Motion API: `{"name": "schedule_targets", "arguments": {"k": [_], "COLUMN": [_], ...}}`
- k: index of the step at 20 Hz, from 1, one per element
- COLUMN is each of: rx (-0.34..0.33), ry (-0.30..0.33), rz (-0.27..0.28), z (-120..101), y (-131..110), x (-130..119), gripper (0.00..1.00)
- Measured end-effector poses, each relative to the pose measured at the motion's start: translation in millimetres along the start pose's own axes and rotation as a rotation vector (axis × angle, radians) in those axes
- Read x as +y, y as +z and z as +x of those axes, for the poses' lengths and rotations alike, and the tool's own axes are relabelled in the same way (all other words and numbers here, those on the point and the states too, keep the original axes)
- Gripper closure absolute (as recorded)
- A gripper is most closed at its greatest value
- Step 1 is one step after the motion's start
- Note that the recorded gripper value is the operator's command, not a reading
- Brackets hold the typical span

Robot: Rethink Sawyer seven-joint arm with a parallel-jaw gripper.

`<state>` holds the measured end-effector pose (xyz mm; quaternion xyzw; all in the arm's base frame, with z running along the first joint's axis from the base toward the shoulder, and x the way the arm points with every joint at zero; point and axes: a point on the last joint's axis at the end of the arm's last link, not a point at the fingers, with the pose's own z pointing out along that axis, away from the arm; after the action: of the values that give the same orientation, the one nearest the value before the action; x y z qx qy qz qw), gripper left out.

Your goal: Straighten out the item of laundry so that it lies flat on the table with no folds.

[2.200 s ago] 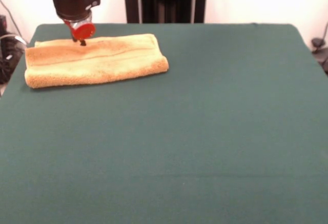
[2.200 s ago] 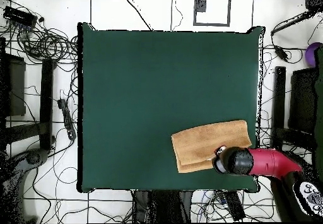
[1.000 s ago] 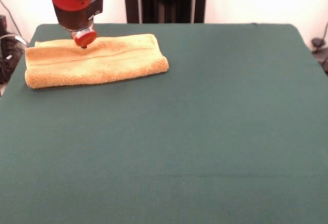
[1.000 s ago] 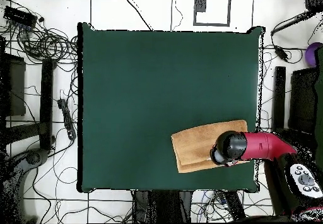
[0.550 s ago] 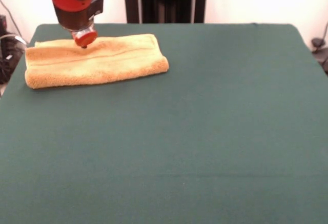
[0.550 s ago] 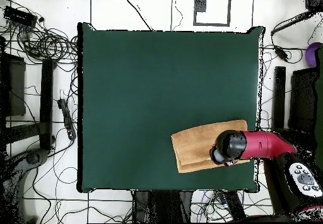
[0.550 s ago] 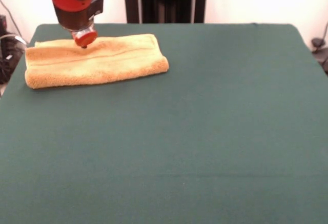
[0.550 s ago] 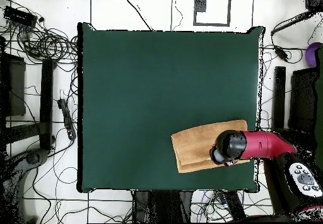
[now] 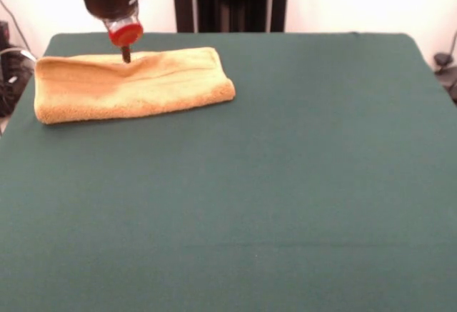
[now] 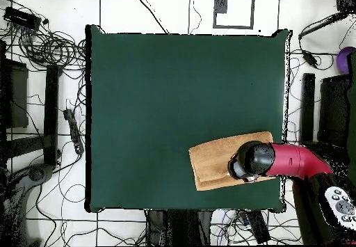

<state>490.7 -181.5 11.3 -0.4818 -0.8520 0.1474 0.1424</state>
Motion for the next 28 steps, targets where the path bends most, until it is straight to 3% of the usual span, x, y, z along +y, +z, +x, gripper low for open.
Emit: {"name": "schedule_targets", "arguments": {"k": [3,9,14,20,21,25,28], "rx": [-0.010,-0.012,-0.012,-0.046,-0.068,-0.087,-0.113], "ry": [0.010,0.011,-0.001,-0.021,-0.039,-0.049,-0.047], "rz": [-0.014,-0.016,-0.040,-0.117,-0.159,-0.208,-0.205], "z": [5.0,9.9,15.6,16.5,18.8,21.7,22.9], "y": [-20.0,-25.7,-14.4,9.5,25.9,48.5,47.7], "x": [-1.1,-6.6,-2.7,9.5,15.7,20.7,19.9], "gripper": [0.00,0.00,0.00,0.00,0.00,0.00,0.00]}}
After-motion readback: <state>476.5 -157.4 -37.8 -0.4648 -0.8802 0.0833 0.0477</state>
